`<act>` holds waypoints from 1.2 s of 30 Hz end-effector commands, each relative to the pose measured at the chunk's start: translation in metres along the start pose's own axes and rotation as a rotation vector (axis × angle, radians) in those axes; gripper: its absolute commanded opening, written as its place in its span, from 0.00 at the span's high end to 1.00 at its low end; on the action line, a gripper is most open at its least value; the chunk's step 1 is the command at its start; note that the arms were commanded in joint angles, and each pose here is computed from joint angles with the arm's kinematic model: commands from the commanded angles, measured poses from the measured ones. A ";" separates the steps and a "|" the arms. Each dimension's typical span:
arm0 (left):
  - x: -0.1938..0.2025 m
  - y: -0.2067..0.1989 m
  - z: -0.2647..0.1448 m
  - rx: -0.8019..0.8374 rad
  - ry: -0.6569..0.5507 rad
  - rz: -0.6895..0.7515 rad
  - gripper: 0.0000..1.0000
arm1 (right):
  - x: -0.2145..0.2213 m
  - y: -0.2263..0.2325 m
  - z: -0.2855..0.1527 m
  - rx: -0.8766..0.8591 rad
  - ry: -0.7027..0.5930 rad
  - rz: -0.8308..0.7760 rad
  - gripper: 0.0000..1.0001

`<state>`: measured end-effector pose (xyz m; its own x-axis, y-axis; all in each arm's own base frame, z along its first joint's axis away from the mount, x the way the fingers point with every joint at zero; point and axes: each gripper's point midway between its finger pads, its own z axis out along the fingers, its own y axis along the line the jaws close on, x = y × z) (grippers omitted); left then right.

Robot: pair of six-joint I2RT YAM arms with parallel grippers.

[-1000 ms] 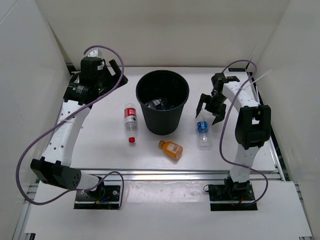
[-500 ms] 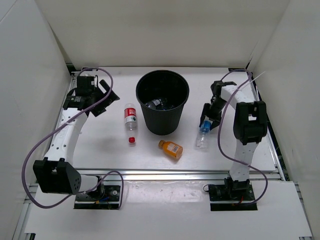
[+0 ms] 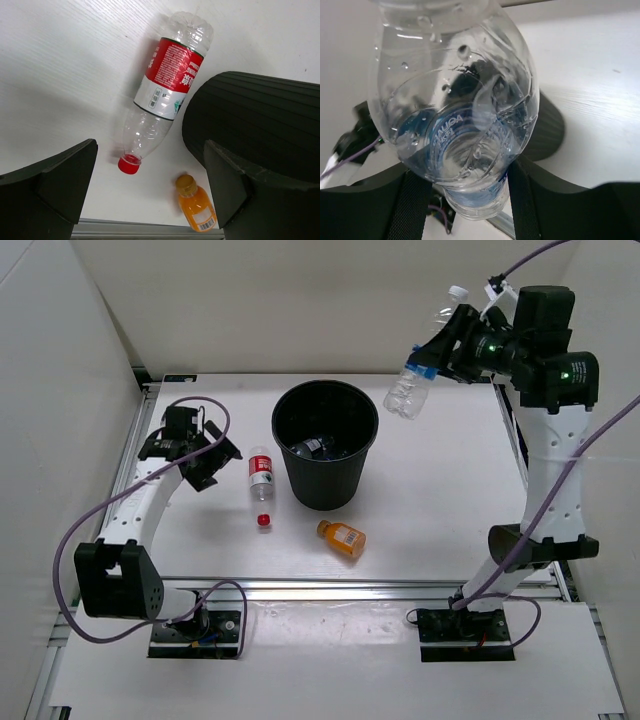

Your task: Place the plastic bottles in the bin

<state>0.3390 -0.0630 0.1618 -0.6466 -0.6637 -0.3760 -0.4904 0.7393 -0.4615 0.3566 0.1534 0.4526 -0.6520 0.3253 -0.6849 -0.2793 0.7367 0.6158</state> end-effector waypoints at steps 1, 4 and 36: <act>-0.006 -0.012 0.004 -0.005 -0.051 0.056 0.02 | 0.020 0.021 0.051 -0.176 0.150 -0.028 0.51; 0.000 -0.018 0.013 -0.012 -0.024 0.074 0.02 | 0.037 0.053 0.063 -0.270 0.192 -0.102 0.25; 0.043 0.017 0.093 -0.365 0.114 0.236 0.56 | 0.052 0.048 -0.005 -0.276 0.192 -0.086 0.00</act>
<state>0.3668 -0.1120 0.0382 -0.8495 -0.4469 -0.2803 -0.4239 0.8946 -0.1413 0.3126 0.2011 0.4418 -0.7481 0.1507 -0.6462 -0.4583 0.5869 0.6675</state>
